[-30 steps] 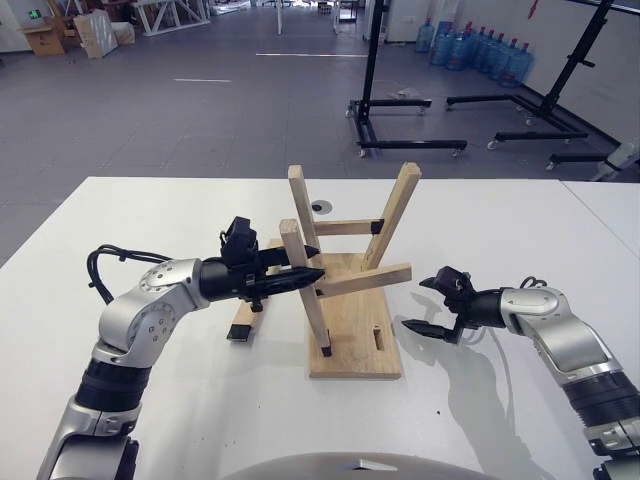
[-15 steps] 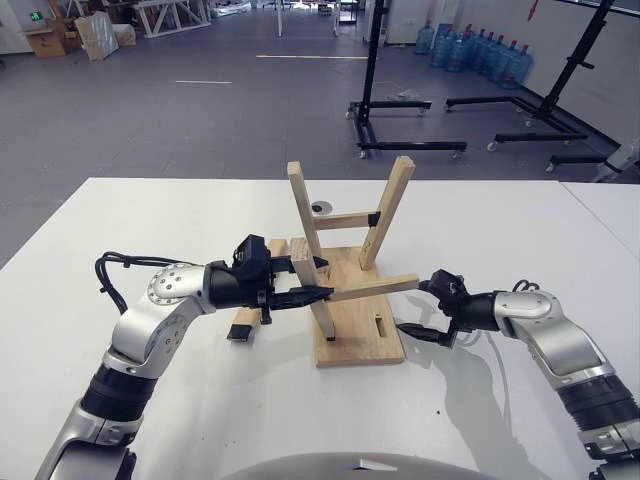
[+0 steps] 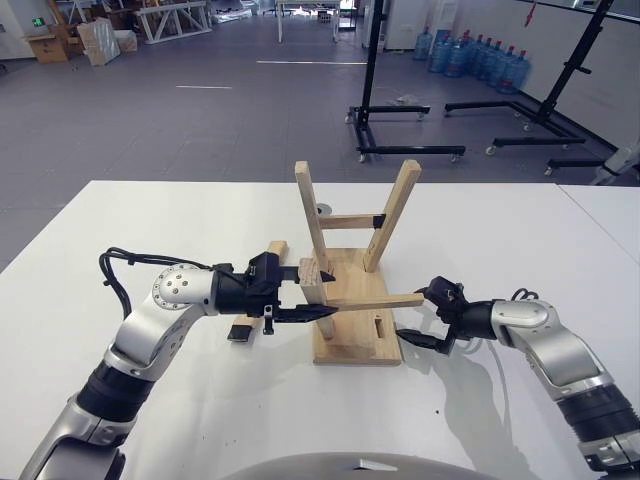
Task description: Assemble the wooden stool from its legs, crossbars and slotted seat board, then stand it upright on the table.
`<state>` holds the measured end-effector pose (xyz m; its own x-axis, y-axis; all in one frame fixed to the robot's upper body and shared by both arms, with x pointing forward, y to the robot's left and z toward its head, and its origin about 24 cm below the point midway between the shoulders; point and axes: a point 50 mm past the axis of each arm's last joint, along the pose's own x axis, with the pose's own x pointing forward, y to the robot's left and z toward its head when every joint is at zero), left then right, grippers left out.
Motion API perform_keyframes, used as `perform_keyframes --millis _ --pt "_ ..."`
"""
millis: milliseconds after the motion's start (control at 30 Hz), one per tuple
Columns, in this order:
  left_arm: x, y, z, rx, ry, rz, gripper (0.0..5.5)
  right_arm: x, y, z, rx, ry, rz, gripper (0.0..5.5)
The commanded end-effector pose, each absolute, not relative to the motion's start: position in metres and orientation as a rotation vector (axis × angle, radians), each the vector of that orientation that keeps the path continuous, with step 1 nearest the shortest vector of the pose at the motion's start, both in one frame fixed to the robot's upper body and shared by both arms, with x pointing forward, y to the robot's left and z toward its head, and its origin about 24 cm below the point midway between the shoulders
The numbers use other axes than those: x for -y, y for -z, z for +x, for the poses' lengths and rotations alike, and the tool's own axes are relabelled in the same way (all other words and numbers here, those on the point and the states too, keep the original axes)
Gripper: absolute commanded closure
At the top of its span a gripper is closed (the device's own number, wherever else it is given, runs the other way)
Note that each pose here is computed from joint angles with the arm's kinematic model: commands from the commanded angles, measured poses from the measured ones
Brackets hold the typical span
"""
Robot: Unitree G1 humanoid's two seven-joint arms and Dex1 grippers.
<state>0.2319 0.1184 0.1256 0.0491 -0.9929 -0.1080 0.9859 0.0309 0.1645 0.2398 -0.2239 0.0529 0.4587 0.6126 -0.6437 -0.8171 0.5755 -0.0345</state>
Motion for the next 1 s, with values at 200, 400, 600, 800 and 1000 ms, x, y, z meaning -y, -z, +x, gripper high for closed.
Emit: perform_keyframes --millis 200,400,600,800,1000 --pt "-0.125 -0.091 0.232 -0.184 1.479 0.208 2.54 0.212 -0.047 0.238 -0.624 -0.943 -0.329 0.1" --pt "-0.134 -0.089 0.233 -0.186 1.469 0.326 1.67 0.214 -0.047 0.241 -0.623 -0.931 -0.329 0.1" --pt "-0.178 -0.091 0.218 -0.272 1.346 0.417 1.08 0.22 -0.044 0.237 -0.638 -0.914 -0.332 0.1" --pt "-0.242 -0.135 0.24 -0.277 0.656 0.246 1.08 0.23 -0.04 0.231 -0.648 -0.862 -0.317 0.1" --pt "-0.198 -0.106 0.22 -0.599 0.471 0.028 1.08 0.227 -0.041 0.234 -0.635 -0.861 -0.317 0.1"
